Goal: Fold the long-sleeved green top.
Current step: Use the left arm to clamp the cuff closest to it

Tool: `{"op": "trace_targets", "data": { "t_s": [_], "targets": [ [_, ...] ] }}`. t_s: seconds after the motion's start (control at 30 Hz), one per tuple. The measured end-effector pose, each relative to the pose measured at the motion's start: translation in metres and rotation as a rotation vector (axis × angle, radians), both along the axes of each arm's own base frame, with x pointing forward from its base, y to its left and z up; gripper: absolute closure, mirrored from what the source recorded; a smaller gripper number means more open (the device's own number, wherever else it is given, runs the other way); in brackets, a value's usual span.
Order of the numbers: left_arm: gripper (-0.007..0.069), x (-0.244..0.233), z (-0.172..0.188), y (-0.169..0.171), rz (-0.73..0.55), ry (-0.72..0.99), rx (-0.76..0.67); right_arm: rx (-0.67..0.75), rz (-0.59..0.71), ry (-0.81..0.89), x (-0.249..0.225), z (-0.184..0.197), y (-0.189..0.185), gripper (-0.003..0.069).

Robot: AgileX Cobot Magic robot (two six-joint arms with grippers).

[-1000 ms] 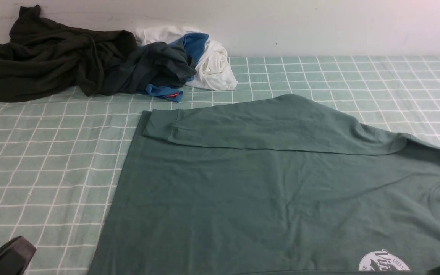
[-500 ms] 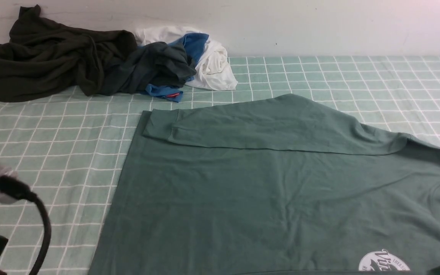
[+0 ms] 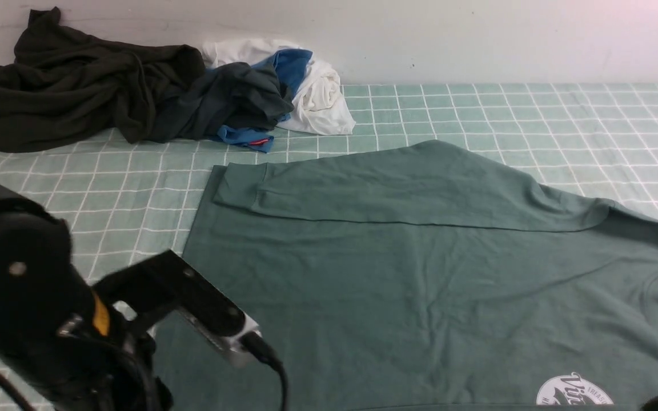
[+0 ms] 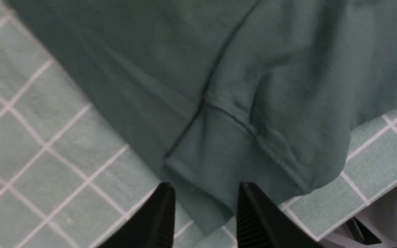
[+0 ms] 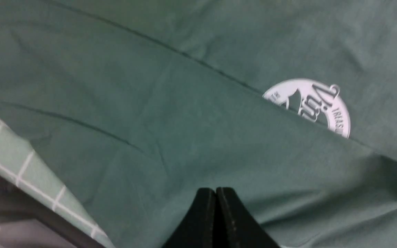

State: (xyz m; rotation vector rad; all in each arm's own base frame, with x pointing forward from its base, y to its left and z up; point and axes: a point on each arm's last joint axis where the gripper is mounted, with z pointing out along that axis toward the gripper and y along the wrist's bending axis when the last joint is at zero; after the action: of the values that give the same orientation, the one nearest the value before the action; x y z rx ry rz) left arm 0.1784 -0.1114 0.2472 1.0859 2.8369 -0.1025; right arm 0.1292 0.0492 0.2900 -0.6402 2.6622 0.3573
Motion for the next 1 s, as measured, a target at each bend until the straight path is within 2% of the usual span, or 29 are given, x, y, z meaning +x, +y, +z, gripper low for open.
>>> {"op": "trace_targets", "data": {
  "t_s": [0.1, 0.2, 0.53, 0.63, 0.7, 0.73, 0.77, 0.8, 0.9, 1.0],
  "targets": [
    [0.0277, 0.011, -0.022, -0.009, 0.001, 0.046, 0.020, -0.045, 0.051, 0.028, 0.003, -0.006, 0.005, 0.0673],
    [0.0249, 0.023, -0.042, -0.016, 0.003, 0.061, 0.032, -0.059, 0.064, 0.032, 0.003, -0.007, 0.006, 0.0673],
    [0.0247, 0.037, -0.094, -0.028, -0.021, 0.201, 0.075, -0.059, 0.063, 0.019, 0.004, -0.006, 0.007, 0.0673],
    [0.0264, 0.038, -0.095, -0.030, -0.040, 0.206, 0.066, -0.058, 0.062, 0.014, 0.005, -0.006, 0.007, 0.0673],
    [0.0305, 0.038, -0.095, -0.030, -0.050, 0.208, 0.060, -0.057, 0.062, 0.013, 0.005, -0.006, 0.007, 0.0673],
    [0.0364, 0.038, -0.095, -0.031, -0.050, 0.211, 0.051, -0.059, 0.061, 0.011, 0.005, -0.006, 0.007, 0.0673],
    [0.0372, 0.037, -0.095, -0.031, -0.050, 0.212, 0.050, -0.059, 0.061, 0.011, 0.005, -0.006, 0.007, 0.0673],
    [0.0455, 0.037, -0.095, -0.032, -0.053, 0.214, 0.047, -0.060, 0.062, 0.011, 0.005, -0.006, 0.007, 0.0673],
    [0.0574, 0.037, -0.094, -0.032, -0.061, 0.216, 0.039, -0.060, 0.062, 0.011, 0.005, -0.006, 0.007, 0.0673],
    [0.0599, 0.040, -0.089, -0.034, -0.067, 0.211, 0.033, -0.059, 0.061, 0.009, 0.005, -0.006, 0.007, 0.0673]
  ]
}}
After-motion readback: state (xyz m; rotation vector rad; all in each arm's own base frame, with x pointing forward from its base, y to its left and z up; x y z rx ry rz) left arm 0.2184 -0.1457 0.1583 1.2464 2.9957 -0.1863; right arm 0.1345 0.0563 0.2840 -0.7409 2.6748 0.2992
